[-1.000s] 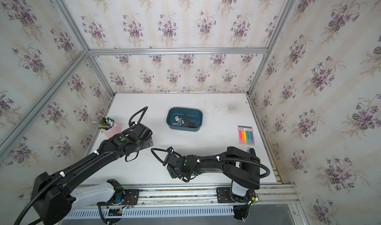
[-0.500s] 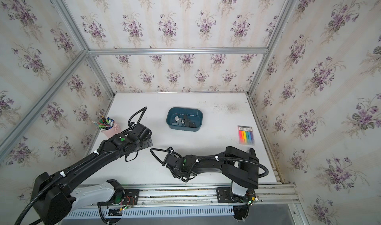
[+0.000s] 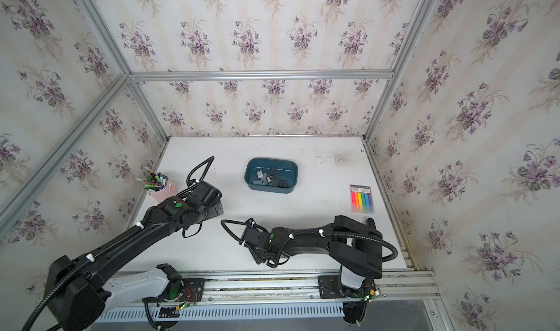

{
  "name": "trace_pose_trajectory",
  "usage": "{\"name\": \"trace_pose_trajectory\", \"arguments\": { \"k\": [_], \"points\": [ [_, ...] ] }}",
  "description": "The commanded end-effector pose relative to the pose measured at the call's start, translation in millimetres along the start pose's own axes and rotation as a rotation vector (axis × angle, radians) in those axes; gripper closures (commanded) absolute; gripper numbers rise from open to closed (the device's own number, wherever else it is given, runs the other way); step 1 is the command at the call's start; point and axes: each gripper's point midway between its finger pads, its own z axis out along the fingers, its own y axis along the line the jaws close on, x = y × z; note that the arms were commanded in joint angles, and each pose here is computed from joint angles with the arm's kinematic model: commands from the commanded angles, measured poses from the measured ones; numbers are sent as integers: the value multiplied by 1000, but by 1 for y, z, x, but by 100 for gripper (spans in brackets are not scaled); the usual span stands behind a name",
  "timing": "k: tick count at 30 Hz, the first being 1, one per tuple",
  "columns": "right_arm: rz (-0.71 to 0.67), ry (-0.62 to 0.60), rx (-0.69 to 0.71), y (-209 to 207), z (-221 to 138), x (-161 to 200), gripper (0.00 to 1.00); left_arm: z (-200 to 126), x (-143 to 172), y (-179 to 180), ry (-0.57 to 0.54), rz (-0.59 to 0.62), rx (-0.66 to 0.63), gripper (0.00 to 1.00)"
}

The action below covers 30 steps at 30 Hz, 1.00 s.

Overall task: Put the eraser in the storage box
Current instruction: Pick up the eraser from the center of the board.

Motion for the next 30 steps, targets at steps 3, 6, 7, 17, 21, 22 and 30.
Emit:
{"name": "trace_pose_trajectory", "arguments": {
  "k": [3,6,7,17,21,22,30],
  "points": [
    [33,60,36,-16,-5,8,49,1,0,3,-1,-4,-13,0],
    [54,29,37,-23,-9,-3,49,3,1,4,3,-2,-19,0],
    [65,17,33,-26,-10,-8,49,3,2,4,3,-1,-20,0],
    [104,-107,46,-55,-36,-73,49,10,5,1,19,-1,-20,0],
    [123,-172,47,-70,-57,-109,49,14,10,1,30,-2,-22,0],
    [128,-186,47,-74,-62,-117,49,15,11,1,33,-4,-22,0],
    [156,-274,30,-99,-89,-173,49,28,25,2,70,0,-28,0]
  ]
}}
